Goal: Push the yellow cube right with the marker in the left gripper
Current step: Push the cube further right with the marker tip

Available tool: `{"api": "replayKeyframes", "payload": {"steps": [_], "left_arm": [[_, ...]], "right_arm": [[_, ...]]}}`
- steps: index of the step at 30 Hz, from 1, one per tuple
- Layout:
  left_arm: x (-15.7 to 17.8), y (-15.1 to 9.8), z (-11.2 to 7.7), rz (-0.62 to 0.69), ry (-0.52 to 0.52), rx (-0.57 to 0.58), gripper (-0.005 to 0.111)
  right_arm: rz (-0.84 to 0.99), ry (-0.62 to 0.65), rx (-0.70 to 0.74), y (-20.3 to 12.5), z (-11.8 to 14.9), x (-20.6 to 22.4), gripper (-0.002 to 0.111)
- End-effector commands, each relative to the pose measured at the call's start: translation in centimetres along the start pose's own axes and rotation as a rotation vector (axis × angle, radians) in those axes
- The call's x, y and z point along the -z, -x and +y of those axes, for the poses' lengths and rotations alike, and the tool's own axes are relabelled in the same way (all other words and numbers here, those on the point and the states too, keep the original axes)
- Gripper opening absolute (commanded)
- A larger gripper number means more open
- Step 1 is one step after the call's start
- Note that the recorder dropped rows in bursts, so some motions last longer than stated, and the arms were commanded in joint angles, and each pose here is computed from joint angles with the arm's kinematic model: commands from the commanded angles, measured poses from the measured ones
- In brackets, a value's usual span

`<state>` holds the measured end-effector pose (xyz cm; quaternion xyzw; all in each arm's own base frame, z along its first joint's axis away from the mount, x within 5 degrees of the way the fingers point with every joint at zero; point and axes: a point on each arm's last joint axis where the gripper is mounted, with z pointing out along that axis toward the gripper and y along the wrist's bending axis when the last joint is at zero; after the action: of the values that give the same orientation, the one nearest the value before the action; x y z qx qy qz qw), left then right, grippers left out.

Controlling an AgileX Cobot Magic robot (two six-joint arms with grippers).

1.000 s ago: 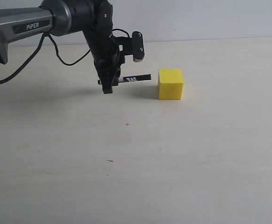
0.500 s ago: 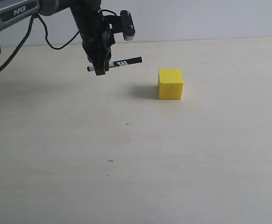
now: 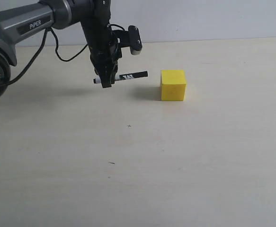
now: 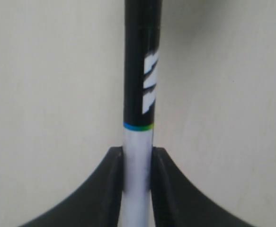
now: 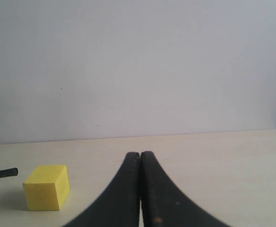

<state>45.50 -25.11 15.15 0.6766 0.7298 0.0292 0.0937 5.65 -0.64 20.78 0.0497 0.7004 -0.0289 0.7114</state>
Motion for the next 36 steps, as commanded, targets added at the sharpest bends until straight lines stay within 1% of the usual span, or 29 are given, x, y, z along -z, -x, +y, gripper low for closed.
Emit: {"api": "replayKeyframes", "payload": {"steps": [1, 7, 10, 15, 20, 23, 26, 30, 32, 36], "left_arm": [[-0.5, -0.3, 0.1, 0.058, 0.024, -0.018, 0.0], [-0.5, -0.1, 0.1, 0.049, 0.027, -0.007, 0.0], [-0.5, 0.3, -0.1, 0.041, 0.035, -0.017, 0.0], [-0.6, 2.3, -1.1, 0.012, 0.055, -0.056, 0.0], [-0.5, 4.9, -2.7, -0.019, 0.072, -0.112, 0.0], [-0.4, 6.0, -3.6, -0.026, 0.075, -0.146, 0.0], [-0.2, 6.0, -3.6, -0.023, 0.074, -0.141, 0.0], [-0.4, 4.3, -3.0, 0.032, 0.021, -0.09, 0.0], [-0.7, 3.7, -2.6, 0.039, 0.021, -0.05, 0.0], [-1.4, 3.3, -2.4, 0.054, 0.014, -0.012, 0.0]], "right_arm": [[-0.008, -0.007, 0.002, -0.1, 0.0, 0.0, 0.0], [-0.008, -0.007, 0.002, -0.1, 0.0, 0.0, 0.0], [-0.008, -0.007, 0.002, -0.1, 0.0, 0.0, 0.0], [-0.008, -0.007, 0.002, -0.1, 0.0, 0.0, 0.0], [-0.008, -0.007, 0.002, -0.1, 0.0, 0.0, 0.0], [-0.008, -0.007, 0.002, -0.1, 0.0, 0.0, 0.0], [-0.008, -0.007, 0.002, -0.1, 0.0, 0.0, 0.0], [-0.008, -0.007, 0.002, -0.1, 0.0, 0.0, 0.0], [-0.008, -0.007, 0.002, -0.1, 0.0, 0.0, 0.0], [-0.008, -0.007, 0.002, -0.1, 0.0, 0.0, 0.0]]}}
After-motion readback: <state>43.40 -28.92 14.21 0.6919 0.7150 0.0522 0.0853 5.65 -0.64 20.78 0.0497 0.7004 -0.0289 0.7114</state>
